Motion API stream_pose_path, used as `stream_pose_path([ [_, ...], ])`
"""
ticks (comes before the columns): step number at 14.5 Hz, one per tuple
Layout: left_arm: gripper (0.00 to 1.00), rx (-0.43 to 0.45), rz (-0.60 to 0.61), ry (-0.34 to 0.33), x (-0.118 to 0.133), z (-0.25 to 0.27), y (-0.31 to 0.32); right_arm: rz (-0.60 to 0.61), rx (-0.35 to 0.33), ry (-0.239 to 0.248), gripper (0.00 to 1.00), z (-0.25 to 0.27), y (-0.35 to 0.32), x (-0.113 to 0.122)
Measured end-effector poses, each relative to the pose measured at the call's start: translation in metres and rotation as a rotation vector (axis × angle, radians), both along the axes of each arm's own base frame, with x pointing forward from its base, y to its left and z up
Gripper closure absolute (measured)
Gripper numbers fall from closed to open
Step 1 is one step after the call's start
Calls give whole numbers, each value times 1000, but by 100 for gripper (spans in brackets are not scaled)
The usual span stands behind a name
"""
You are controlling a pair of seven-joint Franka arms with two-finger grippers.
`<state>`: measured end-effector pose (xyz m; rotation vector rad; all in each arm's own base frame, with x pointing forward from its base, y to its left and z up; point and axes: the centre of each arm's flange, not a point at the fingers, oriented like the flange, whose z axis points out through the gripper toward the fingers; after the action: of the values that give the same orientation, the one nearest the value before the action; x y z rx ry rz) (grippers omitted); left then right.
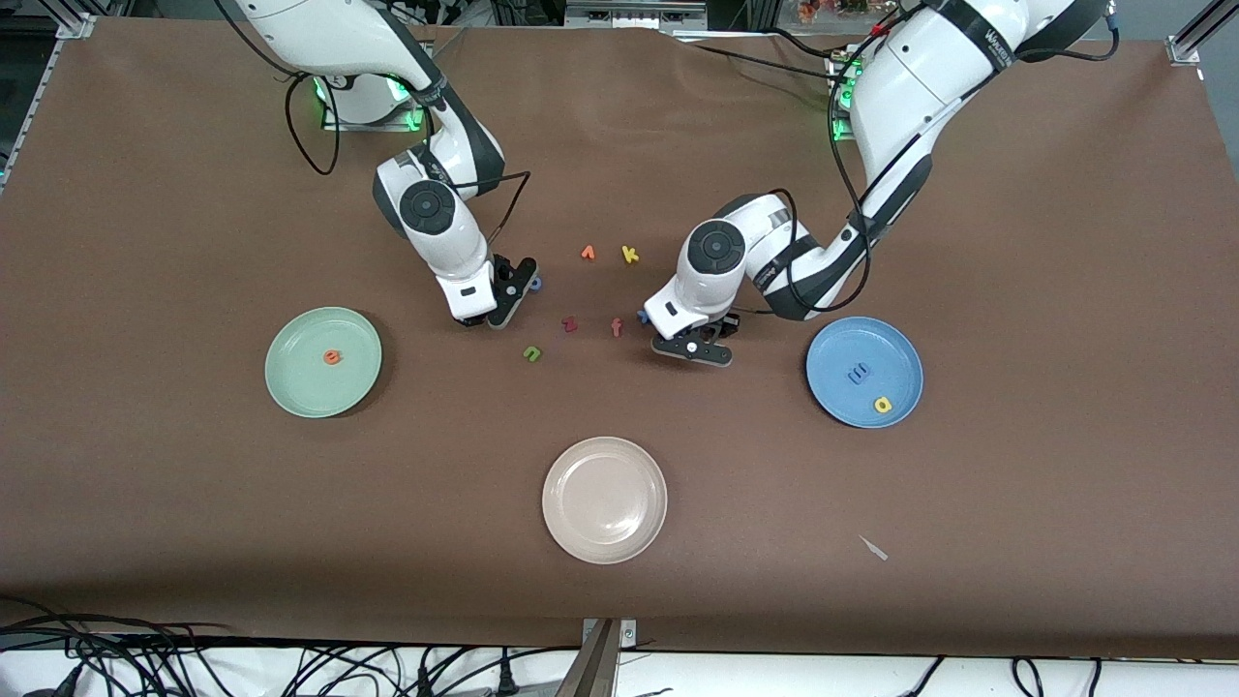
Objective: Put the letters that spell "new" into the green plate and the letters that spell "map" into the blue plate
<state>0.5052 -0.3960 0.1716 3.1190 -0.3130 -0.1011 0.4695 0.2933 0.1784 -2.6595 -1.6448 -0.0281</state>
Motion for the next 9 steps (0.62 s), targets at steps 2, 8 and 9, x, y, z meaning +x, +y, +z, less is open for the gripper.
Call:
stream_pose_path([
  [2,67,1,0,-2,0,2,0,-2,-23,4,73,10,-15,15],
  [8,89,4,-1,0,0,2,0,-157,-126,67,73,56,-96,69],
  [9,89,4,-1,0,0,2,0,-200,-136,67,73,56,-119,76],
])
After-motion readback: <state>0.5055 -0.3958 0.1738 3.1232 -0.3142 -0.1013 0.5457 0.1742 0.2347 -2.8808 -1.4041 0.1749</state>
